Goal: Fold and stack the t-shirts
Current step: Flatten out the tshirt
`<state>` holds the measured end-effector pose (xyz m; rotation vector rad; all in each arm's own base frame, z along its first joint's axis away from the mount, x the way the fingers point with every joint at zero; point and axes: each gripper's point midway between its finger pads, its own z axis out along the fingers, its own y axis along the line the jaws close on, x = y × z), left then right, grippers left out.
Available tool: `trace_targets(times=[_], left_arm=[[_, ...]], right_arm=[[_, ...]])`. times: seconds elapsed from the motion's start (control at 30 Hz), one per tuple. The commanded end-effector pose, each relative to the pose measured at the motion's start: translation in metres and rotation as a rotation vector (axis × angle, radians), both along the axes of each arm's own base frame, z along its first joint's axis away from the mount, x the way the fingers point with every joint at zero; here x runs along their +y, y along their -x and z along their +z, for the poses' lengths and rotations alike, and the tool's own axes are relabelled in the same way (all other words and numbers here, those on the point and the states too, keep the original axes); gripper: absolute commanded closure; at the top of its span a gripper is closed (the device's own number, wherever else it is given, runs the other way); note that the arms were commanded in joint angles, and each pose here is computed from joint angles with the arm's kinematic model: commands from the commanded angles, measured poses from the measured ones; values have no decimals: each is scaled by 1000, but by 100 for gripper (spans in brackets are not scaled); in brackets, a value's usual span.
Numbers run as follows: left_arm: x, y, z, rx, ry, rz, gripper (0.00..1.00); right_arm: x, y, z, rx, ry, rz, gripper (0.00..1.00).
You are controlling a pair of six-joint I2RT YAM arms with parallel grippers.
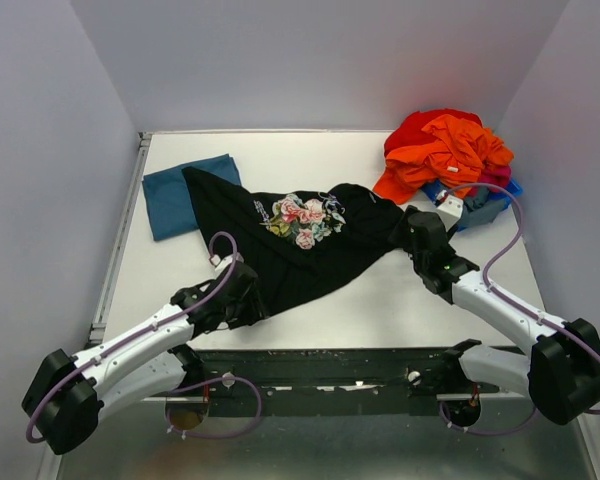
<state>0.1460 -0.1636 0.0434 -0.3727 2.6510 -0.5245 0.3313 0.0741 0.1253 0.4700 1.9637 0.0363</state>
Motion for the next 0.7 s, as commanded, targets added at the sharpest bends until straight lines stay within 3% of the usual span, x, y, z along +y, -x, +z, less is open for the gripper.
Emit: trace_targets(times=[0.0,0.3,0.57,0.67], left_arm=[[18,12,-9,35,-67,47,42],[29,-17,18,-115,-112,118,50],[24,-14,13,-104,-91,91,78],[25,-10,7,-81,-97,91,75]], right_arm=[[1,-5,8,-15,-23,-10,17],[1,-5,7,-13,-24,-7,17],[1,-5,7,-11,-27,-7,17],[1,-5,7,-13,-28,-7,17]])
